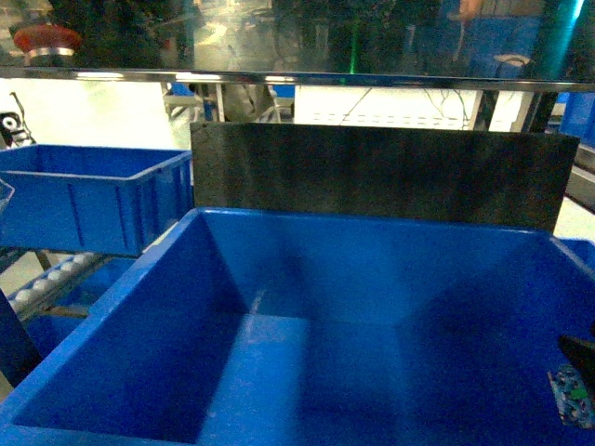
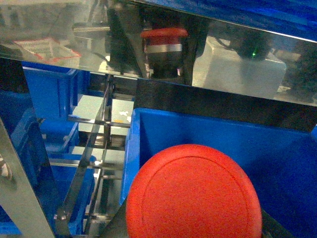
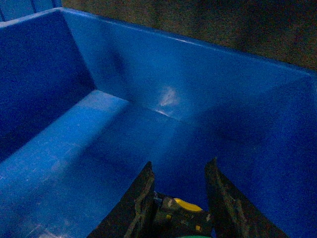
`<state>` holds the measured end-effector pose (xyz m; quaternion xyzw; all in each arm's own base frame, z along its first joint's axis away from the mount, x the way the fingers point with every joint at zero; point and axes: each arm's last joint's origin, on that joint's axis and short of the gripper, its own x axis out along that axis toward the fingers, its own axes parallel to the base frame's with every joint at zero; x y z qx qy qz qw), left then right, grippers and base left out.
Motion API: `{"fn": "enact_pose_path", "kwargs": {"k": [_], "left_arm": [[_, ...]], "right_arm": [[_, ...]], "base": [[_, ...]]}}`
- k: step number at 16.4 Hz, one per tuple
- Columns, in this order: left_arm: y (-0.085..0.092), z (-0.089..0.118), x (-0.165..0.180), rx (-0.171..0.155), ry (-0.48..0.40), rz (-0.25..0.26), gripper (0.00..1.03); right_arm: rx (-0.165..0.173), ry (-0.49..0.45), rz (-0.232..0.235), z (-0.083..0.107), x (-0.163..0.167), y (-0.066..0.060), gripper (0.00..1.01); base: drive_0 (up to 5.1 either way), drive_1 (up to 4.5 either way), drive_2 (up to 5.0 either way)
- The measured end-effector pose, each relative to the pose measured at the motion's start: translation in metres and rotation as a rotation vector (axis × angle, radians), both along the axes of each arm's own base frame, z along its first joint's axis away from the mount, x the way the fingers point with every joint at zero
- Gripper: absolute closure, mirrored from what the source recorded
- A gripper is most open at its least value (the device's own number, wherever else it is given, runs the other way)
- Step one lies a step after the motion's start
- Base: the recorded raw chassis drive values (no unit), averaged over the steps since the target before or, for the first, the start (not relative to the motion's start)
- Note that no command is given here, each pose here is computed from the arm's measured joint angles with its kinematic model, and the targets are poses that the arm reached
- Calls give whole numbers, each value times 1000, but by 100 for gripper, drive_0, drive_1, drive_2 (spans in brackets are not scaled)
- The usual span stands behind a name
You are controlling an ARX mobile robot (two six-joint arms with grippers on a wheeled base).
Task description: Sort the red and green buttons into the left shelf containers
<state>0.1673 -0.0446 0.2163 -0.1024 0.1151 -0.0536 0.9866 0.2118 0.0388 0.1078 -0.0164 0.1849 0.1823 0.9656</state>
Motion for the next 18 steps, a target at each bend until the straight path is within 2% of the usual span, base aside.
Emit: {"fn": "enact_pose_path", "kwargs": {"k": [5, 7, 8, 10, 11, 13, 16, 17, 18], "left_arm": [[0, 0, 0, 0, 0, 0, 79], [0, 0, 0, 0, 0, 0, 79], [0, 0, 0, 0, 0, 0, 79], [0, 0, 0, 0, 0, 0, 79], [0, 0, 0, 0, 0, 0, 79], [0, 0, 0, 0, 0, 0, 79], [0, 0, 0, 0, 0, 0, 79], [0, 0, 0, 0, 0, 0, 79], [0, 0, 0, 0, 0, 0, 79]], "right_arm": [[-37, 56, 55, -11, 42, 28, 73], [-74, 89, 87, -17, 60, 40, 73], [-92, 96, 94, -19, 65, 43, 73], [-99, 104, 97, -17, 71, 45, 73], [-98, 91, 91, -14, 74, 44, 65], [-91, 65, 75, -9, 77, 40, 41], [-48, -18, 51, 4, 71, 31, 10], [-35, -35, 39, 6, 66, 28, 2], [-21, -62, 10, 11, 58, 23, 4]], "base": [[0, 0, 0], [0, 0, 0], [0, 0, 0], [0, 0, 0], [0, 0, 0], [0, 0, 0], [0, 0, 0], [0, 0, 0], [0, 0, 0]]}}
